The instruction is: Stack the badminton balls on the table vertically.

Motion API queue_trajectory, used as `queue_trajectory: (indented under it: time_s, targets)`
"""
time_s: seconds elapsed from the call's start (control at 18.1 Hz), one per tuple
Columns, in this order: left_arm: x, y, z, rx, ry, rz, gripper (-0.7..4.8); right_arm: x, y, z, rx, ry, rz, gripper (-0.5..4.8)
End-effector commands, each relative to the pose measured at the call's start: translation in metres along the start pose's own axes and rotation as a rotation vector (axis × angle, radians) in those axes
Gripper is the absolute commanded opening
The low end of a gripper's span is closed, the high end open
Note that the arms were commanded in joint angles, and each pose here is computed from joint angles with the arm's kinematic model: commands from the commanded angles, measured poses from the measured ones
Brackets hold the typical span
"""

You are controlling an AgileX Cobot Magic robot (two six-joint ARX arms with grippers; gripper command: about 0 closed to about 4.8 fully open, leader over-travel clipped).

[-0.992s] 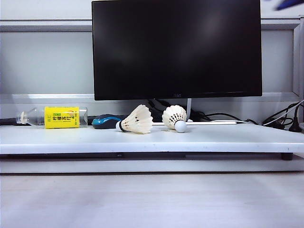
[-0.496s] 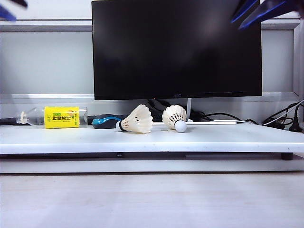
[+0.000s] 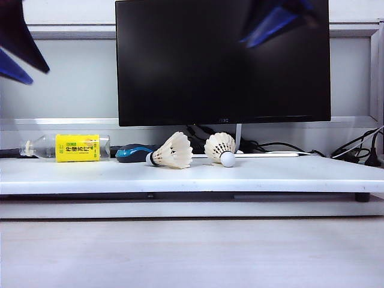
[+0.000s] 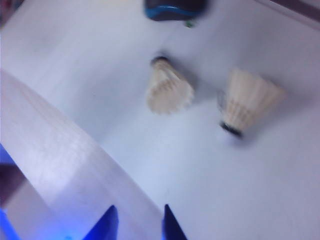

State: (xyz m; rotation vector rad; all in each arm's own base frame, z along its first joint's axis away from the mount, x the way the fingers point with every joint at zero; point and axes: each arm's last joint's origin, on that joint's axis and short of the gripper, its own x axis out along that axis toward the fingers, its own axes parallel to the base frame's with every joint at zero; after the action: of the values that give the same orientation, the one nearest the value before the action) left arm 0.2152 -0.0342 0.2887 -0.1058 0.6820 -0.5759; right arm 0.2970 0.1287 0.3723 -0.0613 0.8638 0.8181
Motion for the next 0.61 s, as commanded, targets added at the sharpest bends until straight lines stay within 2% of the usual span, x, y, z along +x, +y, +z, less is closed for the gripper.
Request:
queue_trajectory:
  time_s: [0.06, 0.39, 0.5, 0.61]
  targets:
    - [0.008, 0.001, 0.006, 0.031, -0.022, -0.008, 1.88, 0.02, 0.006, 0.019, -0.06, 0.014, 0.022, 1.22]
    - [0.01, -0.002, 0.004, 0.026, 0.002, -0.032, 1.89, 0.075, 0.002, 0.051, -0.159, 0.1, 0.064, 1.34]
    - [0.01, -0.003, 0.004, 0.026, 0.001, -0.095, 1.88, 0.09, 0.001, 0.059, -0.225, 0.116, 0.077, 1.45]
    - [0.01, -0.003, 0.003, 0.023, 0.005, -0.097, 1.88, 0.103, 0.005, 0.063, -0.286, 0.136, 0.078, 1.5]
